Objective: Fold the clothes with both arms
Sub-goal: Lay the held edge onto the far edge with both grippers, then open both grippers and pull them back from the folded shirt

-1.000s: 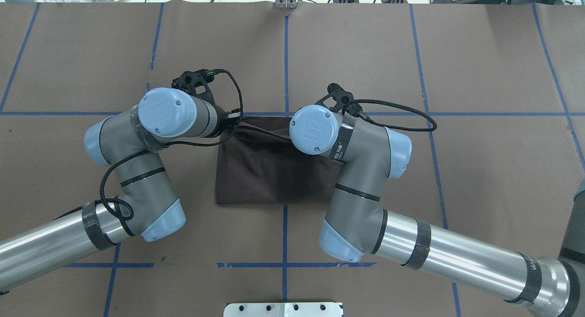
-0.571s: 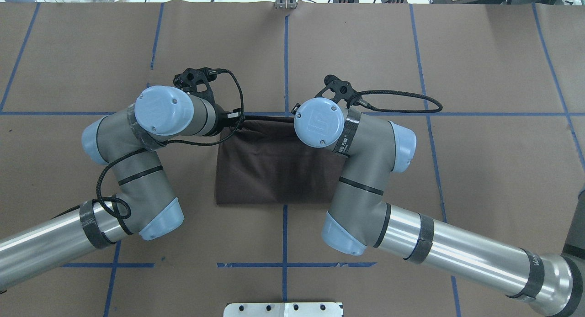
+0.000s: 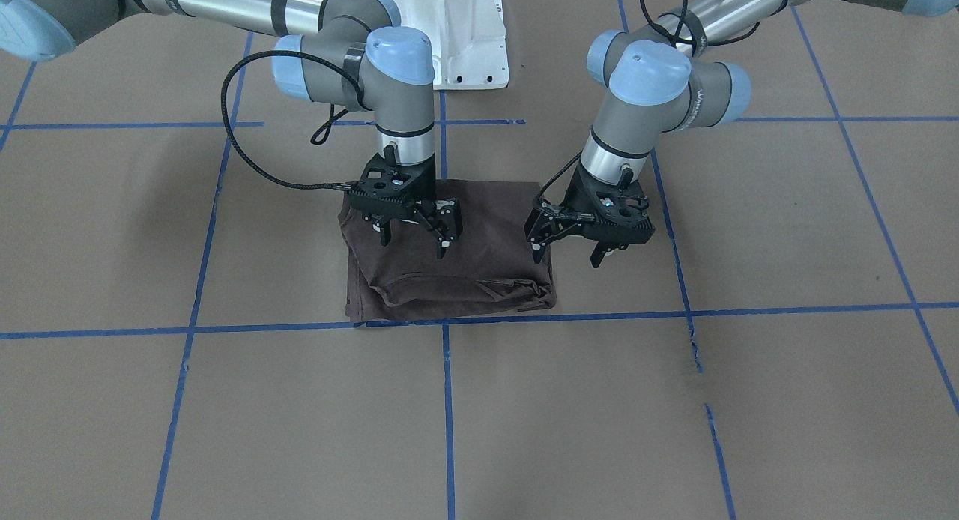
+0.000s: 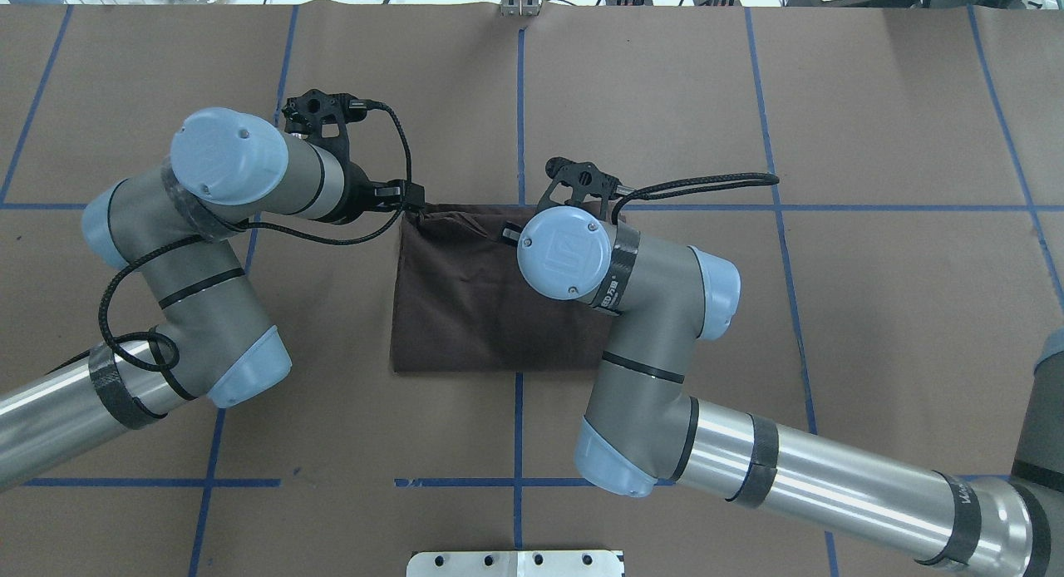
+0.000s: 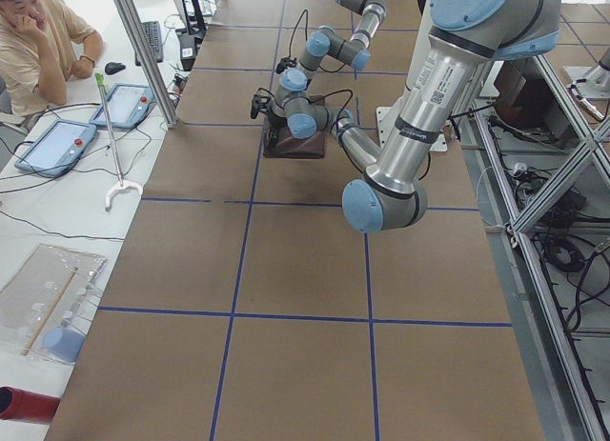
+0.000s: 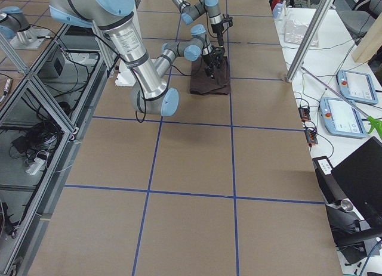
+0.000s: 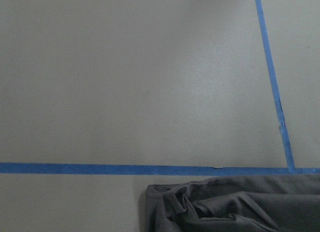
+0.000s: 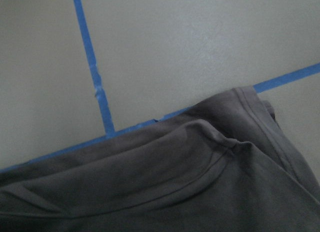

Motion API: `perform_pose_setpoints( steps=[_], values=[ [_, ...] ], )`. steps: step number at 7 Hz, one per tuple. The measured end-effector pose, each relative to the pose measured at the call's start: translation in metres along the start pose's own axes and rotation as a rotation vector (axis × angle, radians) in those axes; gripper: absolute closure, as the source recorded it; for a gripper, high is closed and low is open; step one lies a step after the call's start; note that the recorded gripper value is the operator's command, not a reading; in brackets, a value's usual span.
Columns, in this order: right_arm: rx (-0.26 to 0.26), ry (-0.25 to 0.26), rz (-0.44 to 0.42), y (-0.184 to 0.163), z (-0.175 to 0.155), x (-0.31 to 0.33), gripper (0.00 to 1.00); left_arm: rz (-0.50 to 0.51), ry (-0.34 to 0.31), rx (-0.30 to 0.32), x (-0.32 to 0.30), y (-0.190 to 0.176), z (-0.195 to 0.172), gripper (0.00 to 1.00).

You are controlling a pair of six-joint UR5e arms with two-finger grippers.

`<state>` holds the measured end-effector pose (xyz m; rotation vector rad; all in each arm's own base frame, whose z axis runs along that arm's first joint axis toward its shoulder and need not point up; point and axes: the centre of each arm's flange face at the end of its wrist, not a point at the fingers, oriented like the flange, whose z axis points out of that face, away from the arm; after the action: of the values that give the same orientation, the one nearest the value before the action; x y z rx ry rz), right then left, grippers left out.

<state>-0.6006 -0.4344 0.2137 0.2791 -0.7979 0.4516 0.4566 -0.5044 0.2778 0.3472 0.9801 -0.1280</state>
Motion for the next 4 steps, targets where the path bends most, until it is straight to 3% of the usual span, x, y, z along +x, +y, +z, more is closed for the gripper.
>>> perform_pose_setpoints(
  steps=[2,4],
  values=[
    [-0.005,0.044,-0.193,0.006,0.023,0.008,0.0,0.001,0.002,-0.004,-0.002,-0.001,-0.001,0.0],
    [0.012,0.115,-0.26,-0.024,0.052,0.024,0.0,0.0,0.005,-0.002,-0.002,-0.001,-0.003,0.0]
  ],
)
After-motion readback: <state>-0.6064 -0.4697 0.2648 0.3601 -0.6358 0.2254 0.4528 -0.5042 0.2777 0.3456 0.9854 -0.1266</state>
